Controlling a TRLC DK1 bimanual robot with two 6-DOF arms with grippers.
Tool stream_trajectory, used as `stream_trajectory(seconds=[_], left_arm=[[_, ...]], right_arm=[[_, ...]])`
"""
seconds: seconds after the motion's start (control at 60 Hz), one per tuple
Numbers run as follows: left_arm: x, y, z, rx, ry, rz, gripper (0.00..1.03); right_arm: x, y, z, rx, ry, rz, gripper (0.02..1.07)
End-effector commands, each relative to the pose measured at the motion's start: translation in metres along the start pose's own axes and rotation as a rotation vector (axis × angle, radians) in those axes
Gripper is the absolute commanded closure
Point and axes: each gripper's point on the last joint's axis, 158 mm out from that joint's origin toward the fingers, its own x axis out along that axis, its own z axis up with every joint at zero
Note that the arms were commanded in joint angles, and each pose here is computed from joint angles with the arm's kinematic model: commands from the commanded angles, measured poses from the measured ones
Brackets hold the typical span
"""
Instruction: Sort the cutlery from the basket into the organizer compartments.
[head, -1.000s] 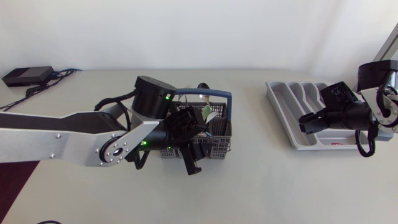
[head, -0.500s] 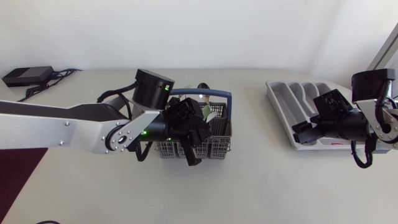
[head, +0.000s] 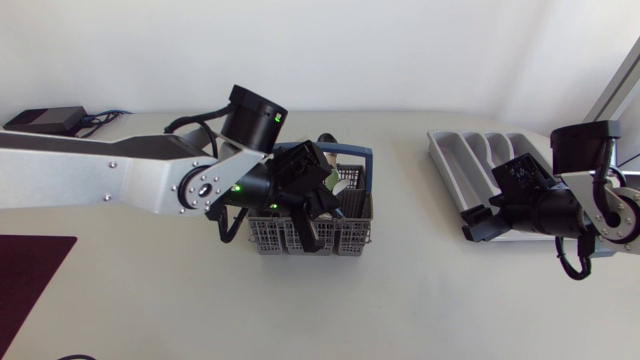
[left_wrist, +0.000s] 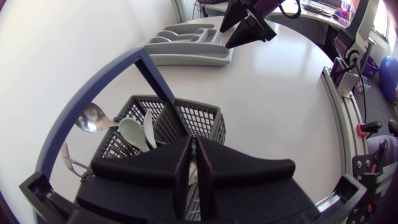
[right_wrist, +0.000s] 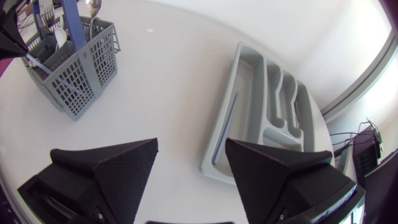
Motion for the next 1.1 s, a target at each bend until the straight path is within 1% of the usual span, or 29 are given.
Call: stream_trajectory(seconds=[0.0,0.25,0.35,0.417,0.5,0.65,0.85,0.867,0.933,0.983,1.083], left_arm=[[-0.003,0.007,0.013,0.022,-0.006,-0.002,1.00],[-0.030,0.016,0.043,0.064,0.010,-0.009,1.00],[-0.044,0.018,0.057,0.069,0.004,-0.005,1.00],[-0.055,0.017,0.065,0.075,-0.003,-0.004,1.00],[-0.074,0.015,0.077,0.083,-0.024,0.008,1.00],[-0.102,0.009,0.090,0.087,-0.057,0.027,1.00],[-0.142,-0.002,0.105,0.090,-0.126,0.057,1.00],[-0.146,-0.006,0.106,0.092,-0.135,0.056,1.00],[-0.151,-0.013,0.106,0.091,-0.143,0.050,1.00],[-0.155,-0.027,0.106,0.083,-0.159,0.017,1.00],[-0.152,-0.038,0.101,0.058,-0.163,-0.025,1.00]], right_arm=[[-0.002,0.008,-0.007,0.006,0.009,0.005,0.29],[-0.018,0.040,0.004,-0.068,-0.020,0.063,0.29],[-0.030,0.058,0.014,-0.116,-0.063,0.097,0.28],[-0.041,0.072,0.022,-0.152,-0.097,0.124,0.24],[-0.055,0.091,0.031,-0.195,-0.139,0.164,0.24],[-0.074,0.112,0.044,-0.245,-0.195,0.210,0.24],[-0.103,0.149,0.054,-0.320,-0.284,0.304,0.24],[-0.109,0.156,0.056,-0.328,-0.304,0.328,0.24],[-0.119,0.165,0.060,-0.344,-0.337,0.358,0.24],[-0.130,0.177,0.065,-0.362,-0.374,0.389,0.24],[-0.141,0.187,0.075,-0.378,-0.417,0.417,0.24]])
